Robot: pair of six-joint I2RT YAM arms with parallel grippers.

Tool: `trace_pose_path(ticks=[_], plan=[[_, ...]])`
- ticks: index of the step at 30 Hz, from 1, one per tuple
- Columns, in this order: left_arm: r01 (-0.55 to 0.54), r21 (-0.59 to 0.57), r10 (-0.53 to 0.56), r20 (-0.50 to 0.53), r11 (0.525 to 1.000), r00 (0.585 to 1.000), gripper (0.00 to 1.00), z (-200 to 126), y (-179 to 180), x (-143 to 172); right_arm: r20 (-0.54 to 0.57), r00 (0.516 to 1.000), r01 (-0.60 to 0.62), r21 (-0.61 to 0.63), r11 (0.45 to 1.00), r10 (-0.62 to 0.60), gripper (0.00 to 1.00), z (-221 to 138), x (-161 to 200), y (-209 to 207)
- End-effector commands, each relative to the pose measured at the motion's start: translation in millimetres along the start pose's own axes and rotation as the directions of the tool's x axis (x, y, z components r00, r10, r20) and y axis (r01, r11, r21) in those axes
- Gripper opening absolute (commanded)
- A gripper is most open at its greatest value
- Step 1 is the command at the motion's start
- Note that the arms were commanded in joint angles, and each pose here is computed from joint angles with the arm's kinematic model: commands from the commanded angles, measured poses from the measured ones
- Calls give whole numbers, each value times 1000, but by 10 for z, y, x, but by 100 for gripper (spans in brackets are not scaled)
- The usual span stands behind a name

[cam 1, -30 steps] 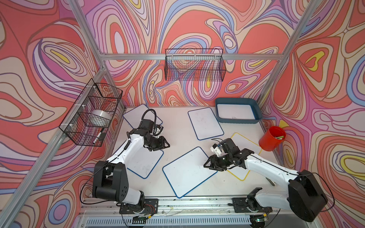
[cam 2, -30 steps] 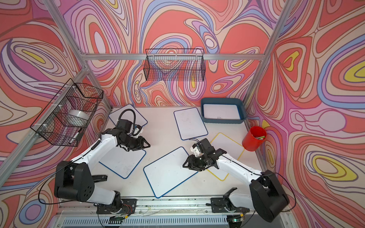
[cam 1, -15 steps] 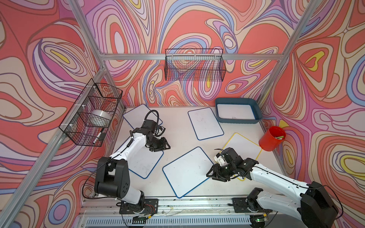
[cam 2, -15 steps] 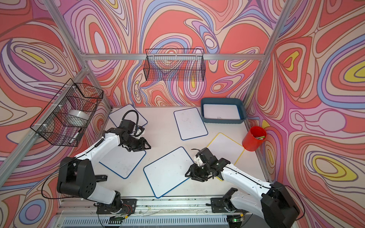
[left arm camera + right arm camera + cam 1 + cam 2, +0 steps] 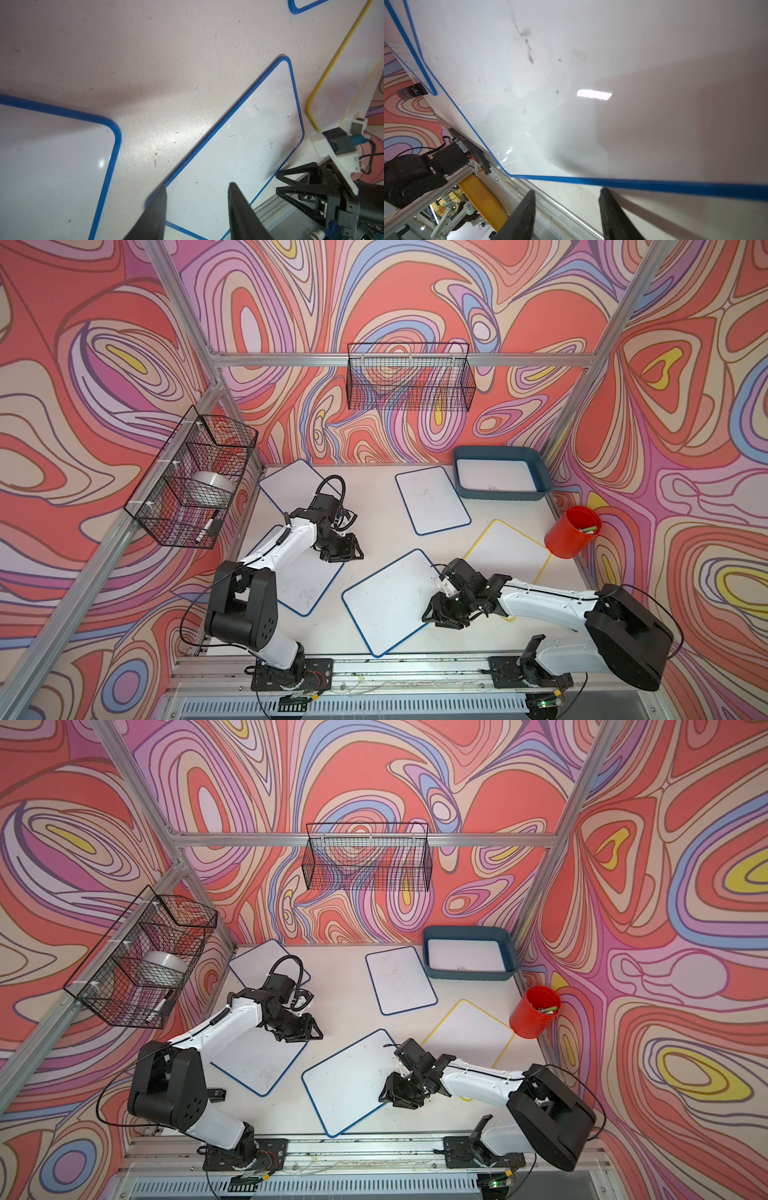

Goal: Put the whiteboard into the storage box
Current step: Move the whiteboard to the center of the board.

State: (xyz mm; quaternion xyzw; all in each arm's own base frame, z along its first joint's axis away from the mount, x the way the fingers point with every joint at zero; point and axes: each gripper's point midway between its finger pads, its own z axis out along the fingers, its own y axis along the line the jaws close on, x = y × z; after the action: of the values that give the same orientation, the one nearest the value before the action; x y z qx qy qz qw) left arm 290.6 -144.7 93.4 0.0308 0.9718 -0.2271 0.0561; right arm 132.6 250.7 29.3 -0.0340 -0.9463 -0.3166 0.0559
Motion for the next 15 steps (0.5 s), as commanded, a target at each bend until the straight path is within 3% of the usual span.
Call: trace_pose_path(ticks=[1, 9, 15], plan=[[-20, -25, 19, -29, 999, 999, 45, -22, 6, 38, 40, 999, 19, 28, 999, -20, 53, 65, -120, -6], [-3, -41, 0, -69, 999, 998, 45, 72, 65, 68, 129, 990, 61, 27, 998, -64, 53, 208, -478, 152], [-9, -45, 4, -104, 999, 995, 45, 144, 53, 103, 175, 972, 138, 108, 985, -155, 53, 286, -760, 208]])
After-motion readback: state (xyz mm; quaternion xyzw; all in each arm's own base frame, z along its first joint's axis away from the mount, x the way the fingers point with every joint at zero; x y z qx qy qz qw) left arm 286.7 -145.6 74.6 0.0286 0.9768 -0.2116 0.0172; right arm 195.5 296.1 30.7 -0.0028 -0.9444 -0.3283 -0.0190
